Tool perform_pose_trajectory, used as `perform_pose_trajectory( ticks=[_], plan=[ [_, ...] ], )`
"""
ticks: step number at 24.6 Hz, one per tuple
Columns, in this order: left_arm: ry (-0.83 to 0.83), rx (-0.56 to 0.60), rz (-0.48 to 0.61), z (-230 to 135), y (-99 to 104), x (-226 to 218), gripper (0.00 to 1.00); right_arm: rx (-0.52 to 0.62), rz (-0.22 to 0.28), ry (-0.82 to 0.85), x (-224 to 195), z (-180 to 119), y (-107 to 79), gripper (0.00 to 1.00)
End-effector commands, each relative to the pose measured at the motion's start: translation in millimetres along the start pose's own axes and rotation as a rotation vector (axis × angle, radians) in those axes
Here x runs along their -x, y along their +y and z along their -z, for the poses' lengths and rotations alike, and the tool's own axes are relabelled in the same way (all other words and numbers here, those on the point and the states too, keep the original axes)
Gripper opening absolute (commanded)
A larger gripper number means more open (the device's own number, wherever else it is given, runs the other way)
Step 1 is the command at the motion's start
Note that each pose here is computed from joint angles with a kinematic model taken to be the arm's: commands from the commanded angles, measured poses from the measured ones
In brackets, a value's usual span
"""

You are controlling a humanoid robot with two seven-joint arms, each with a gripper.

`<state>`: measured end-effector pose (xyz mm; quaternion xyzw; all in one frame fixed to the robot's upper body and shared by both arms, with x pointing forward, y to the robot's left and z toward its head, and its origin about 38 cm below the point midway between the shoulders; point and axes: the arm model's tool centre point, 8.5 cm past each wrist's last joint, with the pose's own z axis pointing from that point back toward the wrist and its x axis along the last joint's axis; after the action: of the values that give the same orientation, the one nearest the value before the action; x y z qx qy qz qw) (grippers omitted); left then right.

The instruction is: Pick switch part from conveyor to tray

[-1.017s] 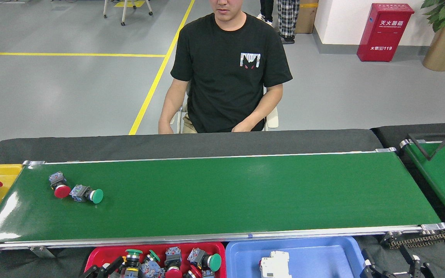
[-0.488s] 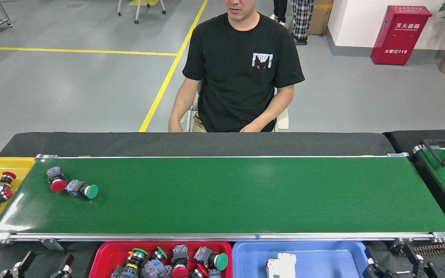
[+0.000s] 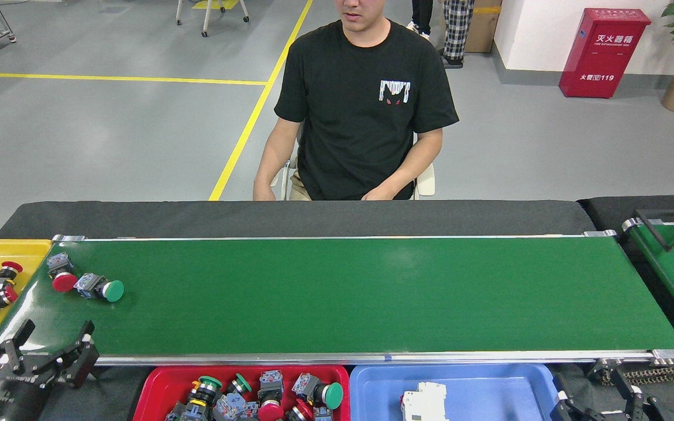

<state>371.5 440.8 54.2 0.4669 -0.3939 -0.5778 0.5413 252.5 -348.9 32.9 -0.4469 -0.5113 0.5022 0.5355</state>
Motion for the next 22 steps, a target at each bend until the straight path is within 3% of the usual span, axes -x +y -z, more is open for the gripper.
perform_pose_trajectory(
  ticks=[1, 9, 13, 22],
  plan=[
    [0.013, 0.007, 0.007, 7, 9, 7, 1.0, 0.018, -0.004, -0.002, 2, 1, -6.4, 1.0],
    [0.013, 0.075, -0.038, 41, 14, 9, 1.0, 0.018, -0.004, -0.005, 1, 1, -6.2, 1.0],
    [0.135, 0.144, -0.052, 42, -1, 40, 1.0, 0.018, -0.005, -0.021, -1, 2, -6.3, 1.0],
    [0.318, 0.164, -0.106, 59, -4, 86, 1.0, 0.008, 0.0, -0.065, -5, -1, -3.5, 1.0]
  ],
)
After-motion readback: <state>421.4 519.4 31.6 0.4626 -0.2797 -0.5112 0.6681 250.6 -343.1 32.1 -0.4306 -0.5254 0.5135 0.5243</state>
